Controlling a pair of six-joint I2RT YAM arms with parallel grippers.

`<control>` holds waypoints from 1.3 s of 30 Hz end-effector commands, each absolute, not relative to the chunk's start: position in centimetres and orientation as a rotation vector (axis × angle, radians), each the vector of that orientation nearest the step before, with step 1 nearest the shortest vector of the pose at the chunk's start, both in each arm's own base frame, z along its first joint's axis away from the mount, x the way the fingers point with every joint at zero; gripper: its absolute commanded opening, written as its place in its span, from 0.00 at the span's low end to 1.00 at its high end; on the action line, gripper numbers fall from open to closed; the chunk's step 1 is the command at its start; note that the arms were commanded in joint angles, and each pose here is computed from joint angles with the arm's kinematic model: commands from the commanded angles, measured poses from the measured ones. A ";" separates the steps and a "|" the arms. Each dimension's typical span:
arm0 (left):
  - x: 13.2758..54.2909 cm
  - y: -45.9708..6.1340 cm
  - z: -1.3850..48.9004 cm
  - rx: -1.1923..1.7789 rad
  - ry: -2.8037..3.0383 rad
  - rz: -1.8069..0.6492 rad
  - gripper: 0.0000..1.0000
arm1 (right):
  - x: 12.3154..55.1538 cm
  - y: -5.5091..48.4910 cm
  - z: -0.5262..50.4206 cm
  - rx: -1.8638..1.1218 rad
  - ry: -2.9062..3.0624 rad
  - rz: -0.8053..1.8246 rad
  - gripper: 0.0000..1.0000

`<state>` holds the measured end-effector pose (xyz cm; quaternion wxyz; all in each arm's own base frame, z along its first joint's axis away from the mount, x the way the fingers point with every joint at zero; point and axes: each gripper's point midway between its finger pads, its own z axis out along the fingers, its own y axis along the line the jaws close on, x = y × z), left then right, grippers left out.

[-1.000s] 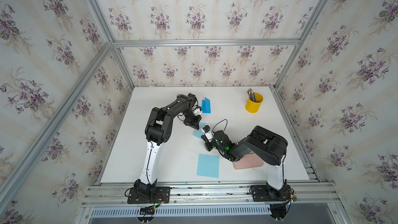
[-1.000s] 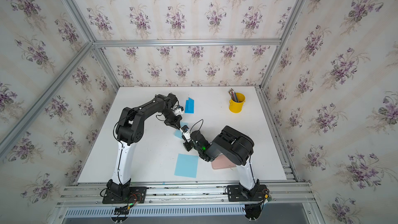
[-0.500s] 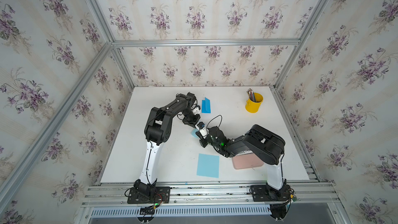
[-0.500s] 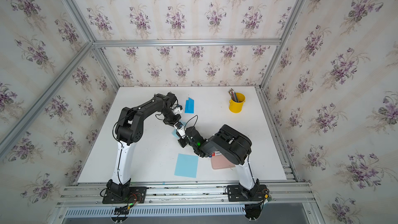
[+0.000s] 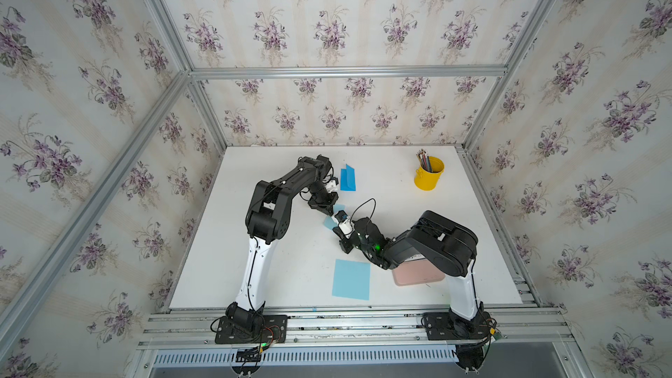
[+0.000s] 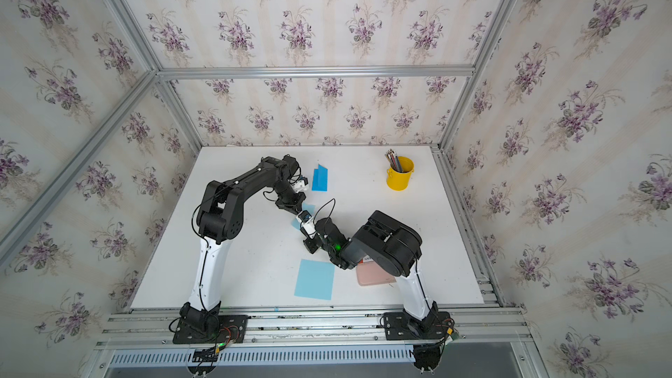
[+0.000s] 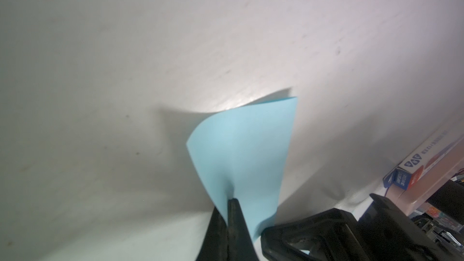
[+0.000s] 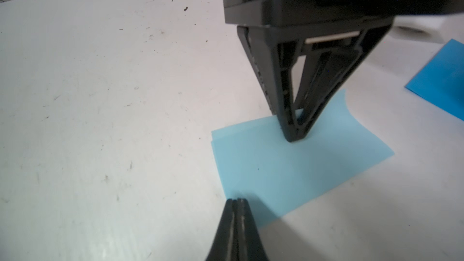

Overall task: Fold the square paper along the opposite sides
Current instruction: Smooth out the paper at the center of the board.

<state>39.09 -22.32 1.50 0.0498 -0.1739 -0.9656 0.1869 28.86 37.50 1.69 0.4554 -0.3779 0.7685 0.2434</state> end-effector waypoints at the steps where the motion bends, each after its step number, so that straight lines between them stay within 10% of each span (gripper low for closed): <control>1: 39.7 -21.8 1.2 -0.535 -2.966 0.526 0.00 | 27.6 36.9 2.6 -0.960 1.897 0.584 0.01; 17: 37.9 -22.9 1.1 -0.057 -3.081 0.752 0.00 | 37.4 37.2 6.6 -0.540 1.925 0.585 0.00; 39: 36.7 -22.2 -0.3 0.010 -3.082 0.729 0.00 | 38.0 34.7 -0.4 -0.457 2.144 0.495 0.00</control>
